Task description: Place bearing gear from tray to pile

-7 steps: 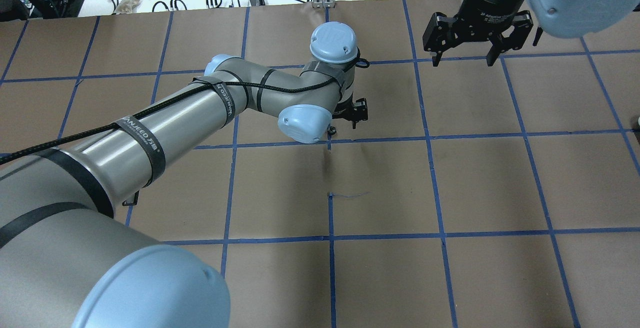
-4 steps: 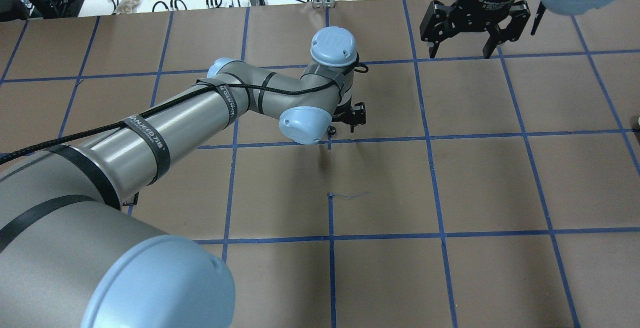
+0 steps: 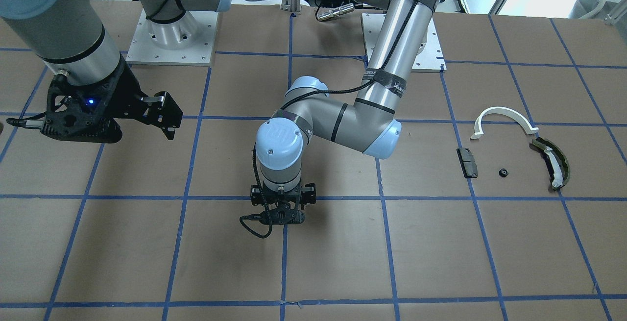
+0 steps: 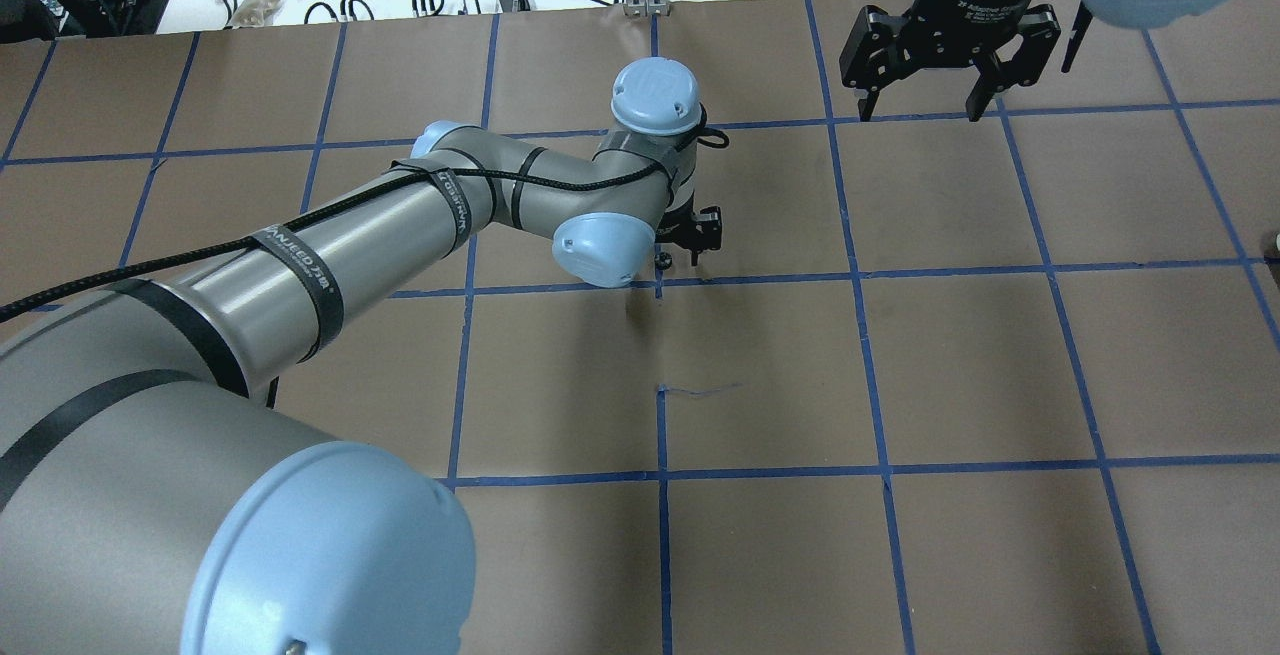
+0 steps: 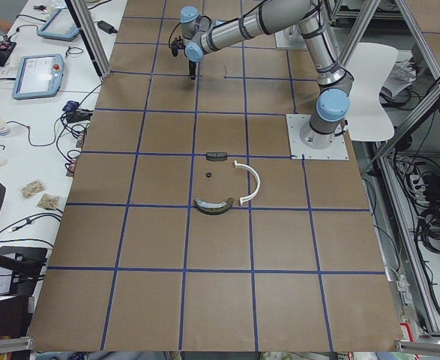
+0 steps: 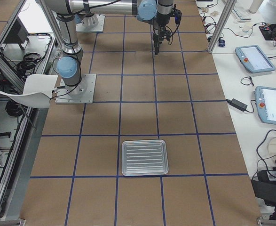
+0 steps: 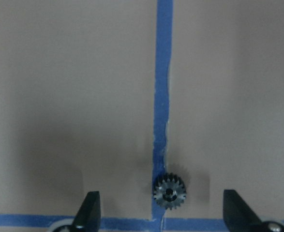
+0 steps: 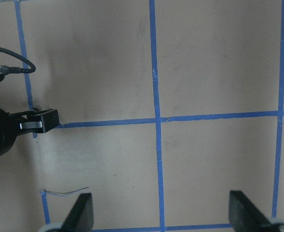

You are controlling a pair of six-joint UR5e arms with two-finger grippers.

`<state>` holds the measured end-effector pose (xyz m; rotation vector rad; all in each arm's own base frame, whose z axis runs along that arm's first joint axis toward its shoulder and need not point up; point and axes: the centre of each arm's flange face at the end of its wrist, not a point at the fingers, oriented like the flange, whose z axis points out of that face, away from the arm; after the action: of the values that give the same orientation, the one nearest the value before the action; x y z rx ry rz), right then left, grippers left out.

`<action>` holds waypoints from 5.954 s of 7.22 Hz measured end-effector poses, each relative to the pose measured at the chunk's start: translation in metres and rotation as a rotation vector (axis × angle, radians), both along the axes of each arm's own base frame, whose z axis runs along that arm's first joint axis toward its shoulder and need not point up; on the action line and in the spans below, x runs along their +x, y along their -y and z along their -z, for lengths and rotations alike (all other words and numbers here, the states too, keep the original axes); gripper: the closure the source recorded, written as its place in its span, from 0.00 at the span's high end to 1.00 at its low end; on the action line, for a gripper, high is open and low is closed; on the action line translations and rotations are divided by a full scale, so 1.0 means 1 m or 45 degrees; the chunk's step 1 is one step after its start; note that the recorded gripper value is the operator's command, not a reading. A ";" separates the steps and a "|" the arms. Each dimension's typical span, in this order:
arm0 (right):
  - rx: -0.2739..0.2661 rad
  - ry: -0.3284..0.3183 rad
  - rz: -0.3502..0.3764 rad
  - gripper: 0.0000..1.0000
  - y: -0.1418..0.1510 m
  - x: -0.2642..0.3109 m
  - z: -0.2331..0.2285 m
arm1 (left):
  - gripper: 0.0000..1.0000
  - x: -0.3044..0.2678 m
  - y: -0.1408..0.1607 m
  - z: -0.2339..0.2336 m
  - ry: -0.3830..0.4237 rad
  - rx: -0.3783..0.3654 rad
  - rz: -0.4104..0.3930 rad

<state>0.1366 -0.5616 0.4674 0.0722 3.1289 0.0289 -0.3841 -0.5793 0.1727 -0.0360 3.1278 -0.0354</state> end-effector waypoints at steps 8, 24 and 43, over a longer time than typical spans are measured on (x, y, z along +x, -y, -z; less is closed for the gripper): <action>-0.015 0.005 -0.005 1.00 0.001 0.000 -0.002 | 0.00 0.003 -0.001 0.001 -0.003 0.003 -0.010; -0.017 0.016 0.013 1.00 -0.003 0.002 0.002 | 0.10 0.562 -0.059 -0.025 -0.077 0.170 0.308; -0.090 0.013 -0.003 1.00 0.006 0.000 -0.016 | 1.00 0.261 -0.076 -0.337 -0.039 -0.059 0.096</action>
<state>0.1365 -0.5681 0.4831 0.0674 3.1163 -0.0807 -0.1231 -0.5034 0.5095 0.0816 3.1572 -0.1096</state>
